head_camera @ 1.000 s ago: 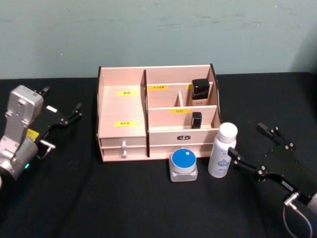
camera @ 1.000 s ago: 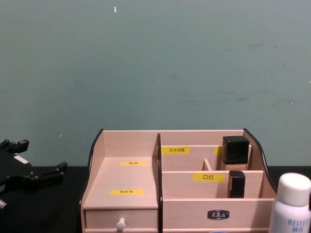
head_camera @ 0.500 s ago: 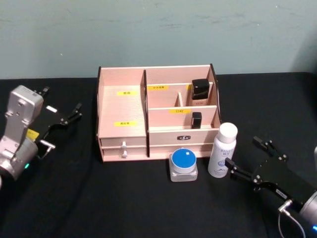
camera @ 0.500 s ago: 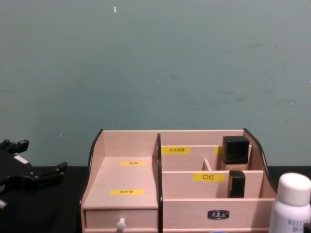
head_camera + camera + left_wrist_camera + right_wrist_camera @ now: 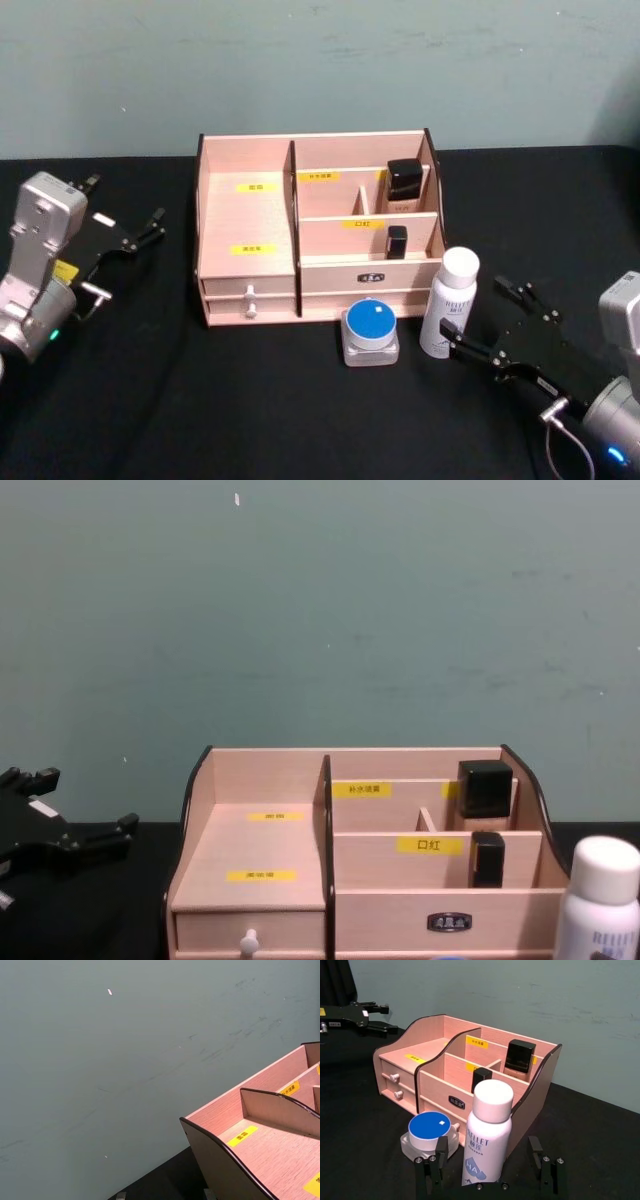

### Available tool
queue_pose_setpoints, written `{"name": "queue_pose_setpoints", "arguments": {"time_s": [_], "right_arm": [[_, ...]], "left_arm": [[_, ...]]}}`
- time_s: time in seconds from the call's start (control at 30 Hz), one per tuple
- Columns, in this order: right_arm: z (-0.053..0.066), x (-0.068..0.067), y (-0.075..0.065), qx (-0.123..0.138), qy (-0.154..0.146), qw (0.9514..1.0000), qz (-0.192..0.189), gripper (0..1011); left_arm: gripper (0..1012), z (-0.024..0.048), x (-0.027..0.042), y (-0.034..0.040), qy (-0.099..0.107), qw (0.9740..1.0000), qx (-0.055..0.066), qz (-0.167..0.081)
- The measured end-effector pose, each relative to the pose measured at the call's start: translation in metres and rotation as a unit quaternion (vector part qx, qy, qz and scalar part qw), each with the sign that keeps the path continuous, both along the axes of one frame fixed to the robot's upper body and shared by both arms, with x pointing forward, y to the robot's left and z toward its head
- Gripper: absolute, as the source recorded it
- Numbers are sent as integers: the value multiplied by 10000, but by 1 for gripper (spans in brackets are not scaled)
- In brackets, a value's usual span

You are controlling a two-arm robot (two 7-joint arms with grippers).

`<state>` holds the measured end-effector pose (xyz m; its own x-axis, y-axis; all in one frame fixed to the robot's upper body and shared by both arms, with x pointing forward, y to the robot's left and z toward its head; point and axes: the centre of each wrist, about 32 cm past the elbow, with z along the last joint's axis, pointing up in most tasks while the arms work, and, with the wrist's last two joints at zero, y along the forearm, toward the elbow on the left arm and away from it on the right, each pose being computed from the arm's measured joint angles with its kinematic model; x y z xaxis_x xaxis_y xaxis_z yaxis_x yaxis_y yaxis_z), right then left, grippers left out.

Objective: Pick up the facial cleanser and watermelon frost from the table and place them into the tiered storage box.

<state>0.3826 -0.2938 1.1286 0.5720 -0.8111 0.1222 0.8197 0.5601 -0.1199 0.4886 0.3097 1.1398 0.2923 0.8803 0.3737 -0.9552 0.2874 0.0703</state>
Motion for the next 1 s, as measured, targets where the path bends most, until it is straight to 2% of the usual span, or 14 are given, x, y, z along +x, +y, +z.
{"name": "queue_pose_setpoints", "arguments": {"time_s": [0.6, 1.0], "right_arm": [[-60, 201, 107, 60, -47, 10000, -16, 1003], [-72, 236, 125, 27, -66, 10000, 20, 1003]], "left_arm": [[1001, 0, 0, 0, 0, 10000, 0, 1], [1001, 0, 0, 0, 0, 10000, 0, 0]]}}
